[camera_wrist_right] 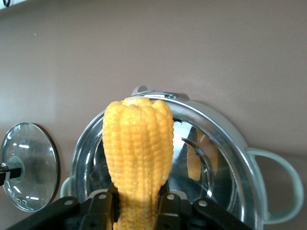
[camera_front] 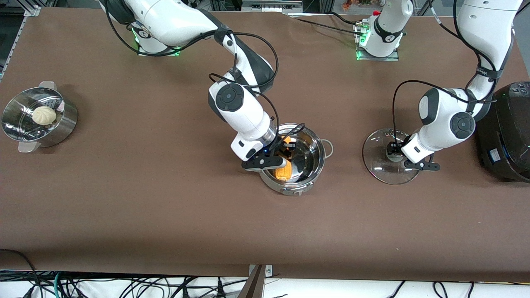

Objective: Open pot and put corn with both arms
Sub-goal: 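Carry the corn over the pot with the right gripper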

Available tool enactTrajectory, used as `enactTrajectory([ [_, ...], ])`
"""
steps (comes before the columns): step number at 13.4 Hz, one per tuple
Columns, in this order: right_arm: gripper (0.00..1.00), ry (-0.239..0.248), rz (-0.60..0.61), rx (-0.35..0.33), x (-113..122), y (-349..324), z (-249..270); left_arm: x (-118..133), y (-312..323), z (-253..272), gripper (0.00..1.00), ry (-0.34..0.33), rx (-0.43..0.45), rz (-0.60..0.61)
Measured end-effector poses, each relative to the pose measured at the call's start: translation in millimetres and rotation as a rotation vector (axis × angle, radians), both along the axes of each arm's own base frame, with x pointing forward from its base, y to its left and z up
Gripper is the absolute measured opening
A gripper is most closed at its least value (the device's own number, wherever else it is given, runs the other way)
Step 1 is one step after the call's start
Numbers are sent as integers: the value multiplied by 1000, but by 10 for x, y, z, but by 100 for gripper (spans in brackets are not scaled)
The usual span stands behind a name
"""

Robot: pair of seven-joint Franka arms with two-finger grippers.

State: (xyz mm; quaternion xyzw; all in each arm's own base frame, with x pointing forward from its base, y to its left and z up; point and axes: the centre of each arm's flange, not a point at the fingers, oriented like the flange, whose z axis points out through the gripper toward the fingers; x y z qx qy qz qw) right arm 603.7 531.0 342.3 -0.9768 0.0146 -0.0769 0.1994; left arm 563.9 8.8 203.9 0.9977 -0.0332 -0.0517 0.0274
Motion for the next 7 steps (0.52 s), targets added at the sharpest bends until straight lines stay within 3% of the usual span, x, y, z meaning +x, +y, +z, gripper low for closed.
enactTrajectory([
  [3,32,3,-4,6,-19,64,-294,11,109,-17,97,0,-1,18],
  [7,32,35,-29,23,-111,177,-506,193,331,483,100,-81,15,52],
])
